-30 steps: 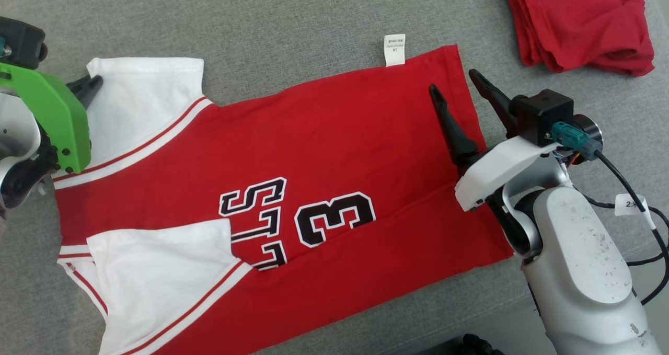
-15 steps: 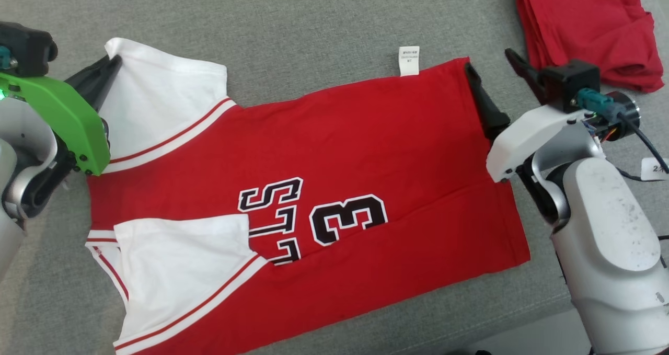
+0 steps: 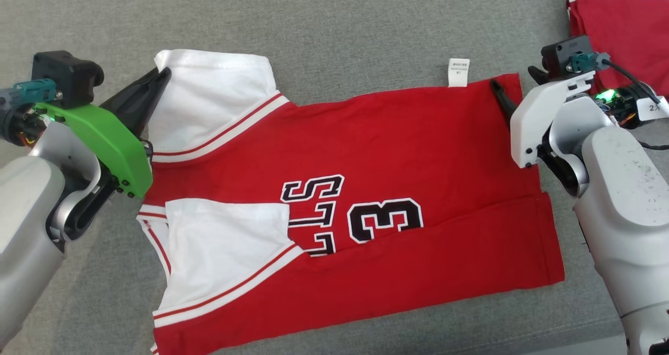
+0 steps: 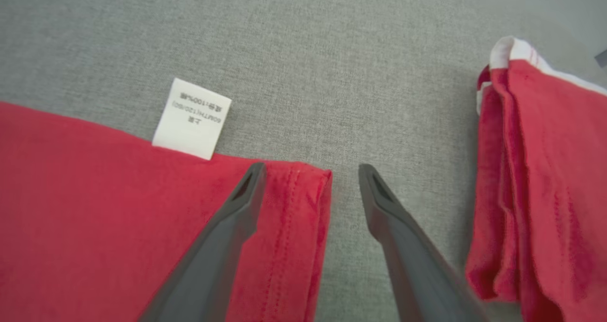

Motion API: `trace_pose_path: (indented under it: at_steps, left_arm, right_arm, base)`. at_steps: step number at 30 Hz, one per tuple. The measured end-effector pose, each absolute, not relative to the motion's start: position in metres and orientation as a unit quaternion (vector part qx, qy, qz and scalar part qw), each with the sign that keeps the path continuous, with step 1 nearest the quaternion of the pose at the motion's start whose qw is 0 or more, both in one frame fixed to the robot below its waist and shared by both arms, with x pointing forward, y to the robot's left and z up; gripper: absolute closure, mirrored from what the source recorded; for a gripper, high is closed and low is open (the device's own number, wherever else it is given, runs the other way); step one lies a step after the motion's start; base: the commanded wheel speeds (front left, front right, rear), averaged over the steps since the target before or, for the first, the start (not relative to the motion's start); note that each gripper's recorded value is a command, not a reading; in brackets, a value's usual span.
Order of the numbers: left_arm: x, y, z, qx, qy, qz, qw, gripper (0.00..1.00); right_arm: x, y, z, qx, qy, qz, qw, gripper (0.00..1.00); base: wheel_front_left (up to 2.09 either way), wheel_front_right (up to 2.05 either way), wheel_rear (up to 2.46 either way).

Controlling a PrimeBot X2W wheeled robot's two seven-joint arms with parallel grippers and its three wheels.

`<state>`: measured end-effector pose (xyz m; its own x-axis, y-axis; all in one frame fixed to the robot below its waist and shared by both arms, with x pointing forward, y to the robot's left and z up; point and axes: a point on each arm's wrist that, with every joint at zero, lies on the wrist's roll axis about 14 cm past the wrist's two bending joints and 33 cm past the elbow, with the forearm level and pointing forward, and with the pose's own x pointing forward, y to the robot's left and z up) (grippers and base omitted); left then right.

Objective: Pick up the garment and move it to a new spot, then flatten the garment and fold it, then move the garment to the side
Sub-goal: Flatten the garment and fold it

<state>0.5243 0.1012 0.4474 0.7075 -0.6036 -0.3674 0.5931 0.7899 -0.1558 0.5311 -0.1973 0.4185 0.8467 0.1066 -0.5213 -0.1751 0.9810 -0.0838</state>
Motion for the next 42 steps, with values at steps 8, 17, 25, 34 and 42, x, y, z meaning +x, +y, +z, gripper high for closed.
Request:
trace_pose_path:
  at_steps: [8, 17, 25, 34, 42]
  left_arm:
    - [0.519, 0.103, 0.45, -0.016, 0.197, -0.32, 0.926, 1.0]
    - [0.517, 0.102, 0.448, -0.018, 0.2, -0.322, 0.925, 1.0]
    - [0.505, 0.099, 0.463, -0.027, 0.172, -0.325, 0.929, 1.0]
    - [0.454, 0.1, 0.485, -0.05, 0.138, -0.325, 0.934, 1.0]
    - [0.39, 0.107, 0.481, -0.11, 0.148, -0.281, 0.942, 1.0]
  right_arm:
    - [0.534, -0.188, 0.403, -0.042, 0.306, 0.086, 0.947, 0.25]
    - [0.54, -0.188, 0.399, -0.045, 0.318, 0.092, 0.942, 1.0]
    - [0.535, -0.184, 0.426, -0.035, 0.25, 0.102, 0.962, 1.0]
    - [0.496, -0.19, 0.458, -0.005, 0.165, 0.098, 0.981, 1.0]
    - [0.445, -0.195, 0.472, 0.016, 0.138, 0.08, 0.987, 1.0]
  base:
    - [0.0, 0.0, 0.0]
    - [0.0, 0.0, 0.0]
    - [0.0, 0.0, 0.0]
    - [0.0, 0.0, 0.0]
    - [0.0, 0.0, 0.0]
